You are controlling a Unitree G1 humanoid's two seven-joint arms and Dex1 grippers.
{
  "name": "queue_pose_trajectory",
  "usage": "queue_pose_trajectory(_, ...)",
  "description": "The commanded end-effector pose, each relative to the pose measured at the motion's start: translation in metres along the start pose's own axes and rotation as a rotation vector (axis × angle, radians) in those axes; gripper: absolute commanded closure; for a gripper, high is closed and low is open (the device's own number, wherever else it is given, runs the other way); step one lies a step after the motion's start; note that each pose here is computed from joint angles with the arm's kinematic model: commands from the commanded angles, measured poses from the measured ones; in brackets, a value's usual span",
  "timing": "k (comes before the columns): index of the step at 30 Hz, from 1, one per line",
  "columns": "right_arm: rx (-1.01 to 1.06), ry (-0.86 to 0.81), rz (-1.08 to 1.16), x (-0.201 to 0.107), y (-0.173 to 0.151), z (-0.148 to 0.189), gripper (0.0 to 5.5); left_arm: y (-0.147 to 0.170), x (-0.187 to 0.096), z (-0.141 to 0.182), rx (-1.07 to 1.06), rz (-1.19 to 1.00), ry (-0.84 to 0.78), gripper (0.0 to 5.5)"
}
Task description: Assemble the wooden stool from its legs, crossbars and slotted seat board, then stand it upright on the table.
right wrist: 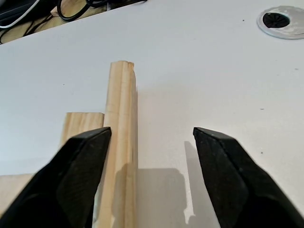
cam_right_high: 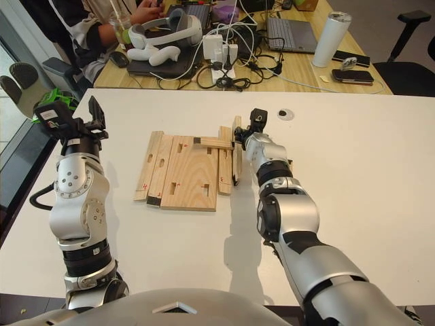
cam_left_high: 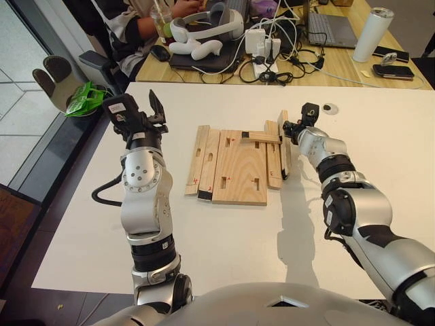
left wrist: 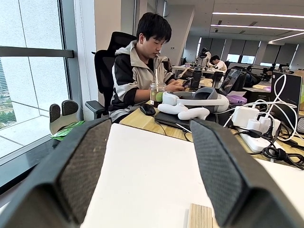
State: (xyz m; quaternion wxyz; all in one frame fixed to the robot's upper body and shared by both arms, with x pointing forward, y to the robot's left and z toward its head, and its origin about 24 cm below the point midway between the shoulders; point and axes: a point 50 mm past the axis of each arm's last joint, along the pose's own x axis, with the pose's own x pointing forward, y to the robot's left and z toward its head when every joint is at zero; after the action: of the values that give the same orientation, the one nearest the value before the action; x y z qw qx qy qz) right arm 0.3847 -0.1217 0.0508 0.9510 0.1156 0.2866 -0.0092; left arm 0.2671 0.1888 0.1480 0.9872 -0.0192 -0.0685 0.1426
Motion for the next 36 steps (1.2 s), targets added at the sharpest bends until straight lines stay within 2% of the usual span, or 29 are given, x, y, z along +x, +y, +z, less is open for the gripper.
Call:
queue_pose_trajectory(1, 0.025, 0.03, 0.034, 0.001, 0.005, -0.004, 2.57, -0.001, 0.001, 0.0, 0.014, -0.003, 0.006, 2.46)
queue_pose_trajectory(8, 0.04, 0.066, 0.074, 0.002, 0.006, -0.011, 3.89, -0.001, 0.003, 0.0, 0.014, -0.007, 0.004, 2.46)
queue_pose_trajectory(18, -0.003, 0.117, 0.078, 0.002, 0.001, -0.03, 5.42, -0.001, 0.004, 0.0, 0.014, -0.005, 0.004, 2.46)
queue_pose_trajectory(22, 0.004, 0.141, 0.082, 0.002, 0.005, -0.041, 5.47, 0.0, 0.003, 0.0, 0.016, 0.0, 0.004, 2.46)
queue_pose_trajectory(28, 0.075, 0.26, 0.133, -0.005, 0.02, -0.067, 5.47, 0.003, 0.001, 0.0, 0.02, 0.012, 0.006, 2.46)
queue_pose_trajectory(32, 0.081, 0.278, 0.175, -0.024, 0.023, -0.067, 5.47, 0.006, -0.001, 0.0, 0.022, 0.027, 0.006, 2.46)
queue_pose_trajectory(36, 0.052, 0.217, 0.191, -0.056, 0.016, -0.055, 5.47, 0.009, -0.003, 0.0, 0.023, 0.044, 0.004, 2.46)
